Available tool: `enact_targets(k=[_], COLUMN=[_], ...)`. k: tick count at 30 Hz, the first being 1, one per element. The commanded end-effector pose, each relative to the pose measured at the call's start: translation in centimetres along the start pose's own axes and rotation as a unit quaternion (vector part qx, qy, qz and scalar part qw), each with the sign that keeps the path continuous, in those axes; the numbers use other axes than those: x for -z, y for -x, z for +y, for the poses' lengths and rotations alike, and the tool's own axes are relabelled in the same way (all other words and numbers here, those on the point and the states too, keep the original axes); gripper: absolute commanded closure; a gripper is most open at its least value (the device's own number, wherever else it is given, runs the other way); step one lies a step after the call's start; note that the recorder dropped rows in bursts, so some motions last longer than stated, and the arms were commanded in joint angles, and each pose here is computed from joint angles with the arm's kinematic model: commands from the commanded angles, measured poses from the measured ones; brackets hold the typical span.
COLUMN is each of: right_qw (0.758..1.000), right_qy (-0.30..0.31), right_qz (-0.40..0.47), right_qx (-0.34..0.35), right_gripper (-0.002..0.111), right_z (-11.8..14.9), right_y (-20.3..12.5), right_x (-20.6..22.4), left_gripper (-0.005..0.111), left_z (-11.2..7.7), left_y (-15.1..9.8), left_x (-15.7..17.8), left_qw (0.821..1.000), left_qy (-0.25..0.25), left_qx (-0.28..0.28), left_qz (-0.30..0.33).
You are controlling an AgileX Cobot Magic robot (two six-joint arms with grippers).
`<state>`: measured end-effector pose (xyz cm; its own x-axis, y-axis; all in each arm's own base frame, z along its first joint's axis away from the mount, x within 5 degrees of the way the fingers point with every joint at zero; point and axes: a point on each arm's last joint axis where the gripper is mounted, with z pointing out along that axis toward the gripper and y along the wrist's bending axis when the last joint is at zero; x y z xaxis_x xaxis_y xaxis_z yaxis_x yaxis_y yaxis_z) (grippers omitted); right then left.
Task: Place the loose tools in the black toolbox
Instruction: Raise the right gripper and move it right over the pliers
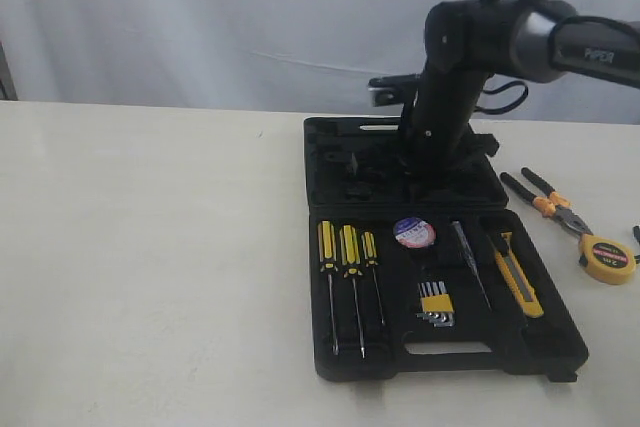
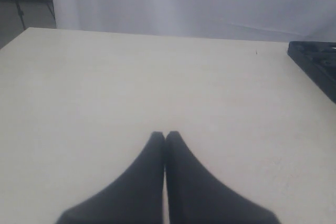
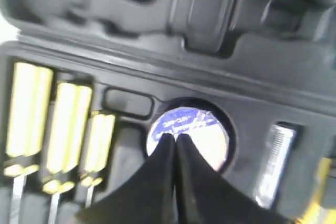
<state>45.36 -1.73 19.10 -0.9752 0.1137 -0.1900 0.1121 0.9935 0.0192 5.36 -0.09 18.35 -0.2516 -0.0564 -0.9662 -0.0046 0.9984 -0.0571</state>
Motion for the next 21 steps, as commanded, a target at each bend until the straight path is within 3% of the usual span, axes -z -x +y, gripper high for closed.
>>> enact_targets(k=[1, 12, 21], right_qw=[0.999, 0.997, 0.992], right_qy=[-0.002, -0.016, -0.027], right_qz=[-0.053, -0.047, -0.048], right_qx=[0.014, -0.058, -0.112], right_gripper=[0.109, 0.109, 0.109], right_z=[-0.7, -6.8, -9.9], right_y=[0.0, -3.0, -9.1], right_x=[5.1, 11.2, 13.7], left_gripper=[0.107, 0.107, 0.107], left_z=[0.0, 0.0, 0.0], left_y=[-0.1, -0.1, -0.1], left_x=[0.0, 0.0, 0.0], left_qw=[1.0, 1.0, 1.0], left_qy=[-0.004, -0.004, -0.002], left_qx=[0.002, 0.002, -0.002], left_qz=[0.001, 0.001, 0.001])
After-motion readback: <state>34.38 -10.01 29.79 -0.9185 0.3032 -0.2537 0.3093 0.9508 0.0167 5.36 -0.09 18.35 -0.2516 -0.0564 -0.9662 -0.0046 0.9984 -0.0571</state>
